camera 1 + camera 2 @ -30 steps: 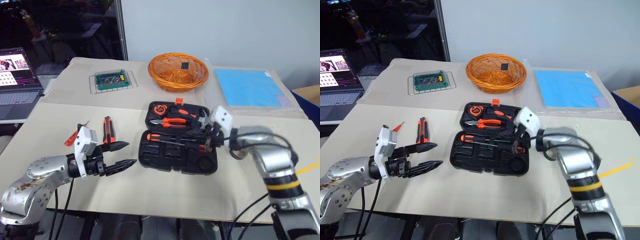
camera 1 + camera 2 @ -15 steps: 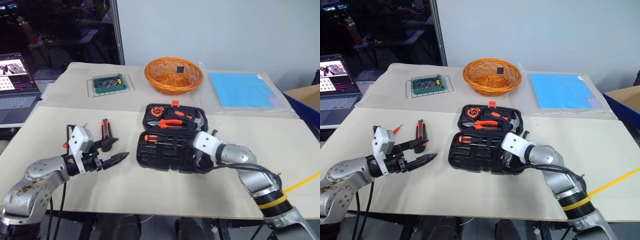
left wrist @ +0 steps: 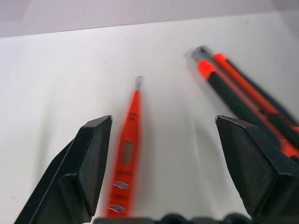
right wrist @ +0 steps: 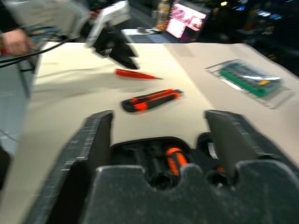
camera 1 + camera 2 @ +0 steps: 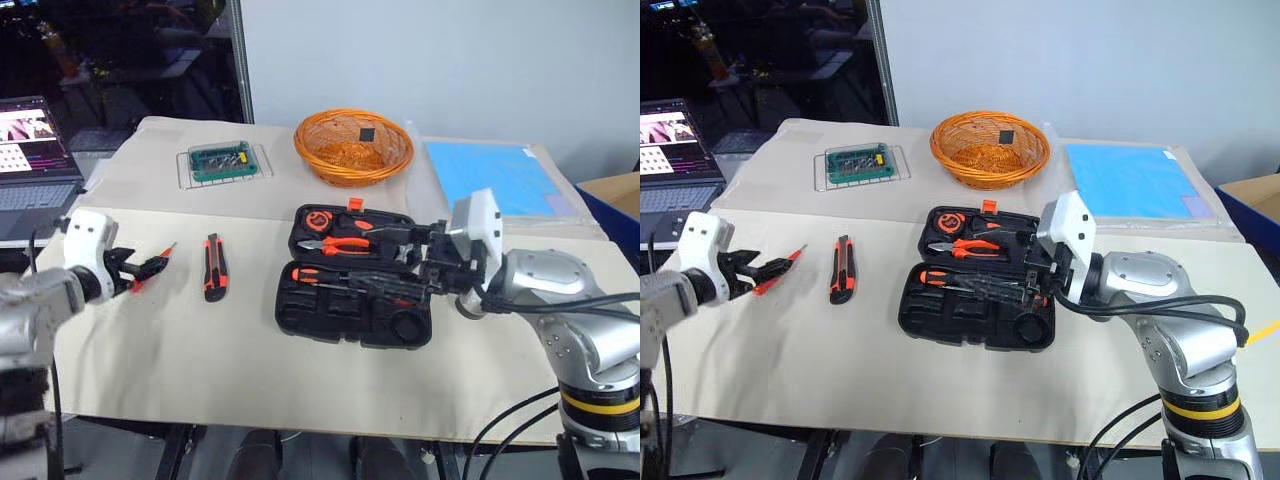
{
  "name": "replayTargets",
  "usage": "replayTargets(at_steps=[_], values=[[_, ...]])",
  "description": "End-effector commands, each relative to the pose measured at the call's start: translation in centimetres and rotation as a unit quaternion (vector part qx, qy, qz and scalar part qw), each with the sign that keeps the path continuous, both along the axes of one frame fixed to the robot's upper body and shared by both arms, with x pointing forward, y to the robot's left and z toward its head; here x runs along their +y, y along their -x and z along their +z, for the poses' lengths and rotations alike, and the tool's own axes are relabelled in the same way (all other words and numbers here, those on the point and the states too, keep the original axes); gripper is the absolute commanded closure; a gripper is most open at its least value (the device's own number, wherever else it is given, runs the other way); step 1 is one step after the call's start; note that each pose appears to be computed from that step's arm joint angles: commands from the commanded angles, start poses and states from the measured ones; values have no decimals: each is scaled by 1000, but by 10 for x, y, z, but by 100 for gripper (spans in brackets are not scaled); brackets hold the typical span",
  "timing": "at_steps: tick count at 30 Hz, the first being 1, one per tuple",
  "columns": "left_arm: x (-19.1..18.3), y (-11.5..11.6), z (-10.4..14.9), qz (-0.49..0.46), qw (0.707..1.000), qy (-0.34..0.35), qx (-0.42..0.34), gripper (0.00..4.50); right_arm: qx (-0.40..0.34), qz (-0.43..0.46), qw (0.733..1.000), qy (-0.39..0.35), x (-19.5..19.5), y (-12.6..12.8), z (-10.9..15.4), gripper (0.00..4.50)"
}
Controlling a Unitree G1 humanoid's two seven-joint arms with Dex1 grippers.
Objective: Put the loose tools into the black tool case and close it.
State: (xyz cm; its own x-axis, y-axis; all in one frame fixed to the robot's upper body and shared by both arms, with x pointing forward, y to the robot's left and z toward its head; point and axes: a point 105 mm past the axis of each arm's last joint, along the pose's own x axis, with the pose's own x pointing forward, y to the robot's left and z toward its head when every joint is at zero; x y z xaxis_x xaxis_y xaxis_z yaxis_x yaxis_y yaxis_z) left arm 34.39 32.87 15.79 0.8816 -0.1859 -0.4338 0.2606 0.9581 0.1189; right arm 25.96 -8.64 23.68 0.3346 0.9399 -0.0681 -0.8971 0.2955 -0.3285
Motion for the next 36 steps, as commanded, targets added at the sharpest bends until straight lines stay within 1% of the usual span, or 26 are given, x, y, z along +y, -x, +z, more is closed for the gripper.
replayTargets(at_steps=[1,4,6,7,10,12,13,14,15,16,18,19,21,23,24,25,27,28,30,31,34,36], values=[[14,-10,-9,-20,998,-43,48,72,-22,31,999,19,6,18,4,5],[22,-14,-24,-13,994,-56,88,72,-24,24,999,36,4,20,-3,5],[24,-12,-35,-25,990,-69,116,122,-25,17,999,36,2,21,-2,0],[24,-10,-38,-33,989,-73,126,139,-26,15,999,35,2,21,-2,0],[21,-9,-43,-55,988,-69,129,259,-21,13,999,41,-3,25,-7,0],[19,-10,-40,-65,989,-66,113,326,-20,11,999,43,-4,26,-9,0],[17,-11,-34,-75,990,-63,97,365,-18,9,999,36,-4,26,-9,0],[12,-12,-24,-110,989,-77,62,404,-16,6,999,30,-5,25,-8,0],[1,-11,-11,-157,985,-75,23,406,-14,4,1000,24,-5,25,-9,0],[-9,-9,4,-186,981,-51,-5,406,-13,3,1000,20,-6,26,-10,0],[-28,-3,29,-243,969,-40,-32,406,-13,2,1000,16,-11,31,-13,0],[-33,0,34,-260,964,-41,-34,406,-14,2,1000,16,-12,32,-14,0],[-60,7,39,-321,946,-45,-18,406,-22,-9,999,22,-19,36,-18,0],[-129,16,46,-437,898,-45,-7,406,-16,-47,998,36,-37,44,-25,0],[-150,20,48,-469,882,-46,-5,406,-12,-62,997,42,-43,46,-28,0],[-169,22,48,-491,870,-47,-4,406,-8,-75,996,50,-49,49,-31,0],[-190,22,45,-507,861,-46,5,406,-4,-94,994,61,-58,52,-33,0],[-211,22,38,-533,844,-61,4,406,0,-114,991,68,-67,56,-35,0],[-237,21,26,-566,820,-82,6,406,5,-139,987,75,-77,61,-35,0],[-246,16,20,-573,813,-100,4,406,6,-147,986,77,-80,63,-35,0],[-256,4,11,-579,805,-132,5,406,5,-155,984,83,-80,67,-34,0],[-265,-1,3,-596,788,-157,10,406,3,-158,984,86,-79,68,-34,0]])
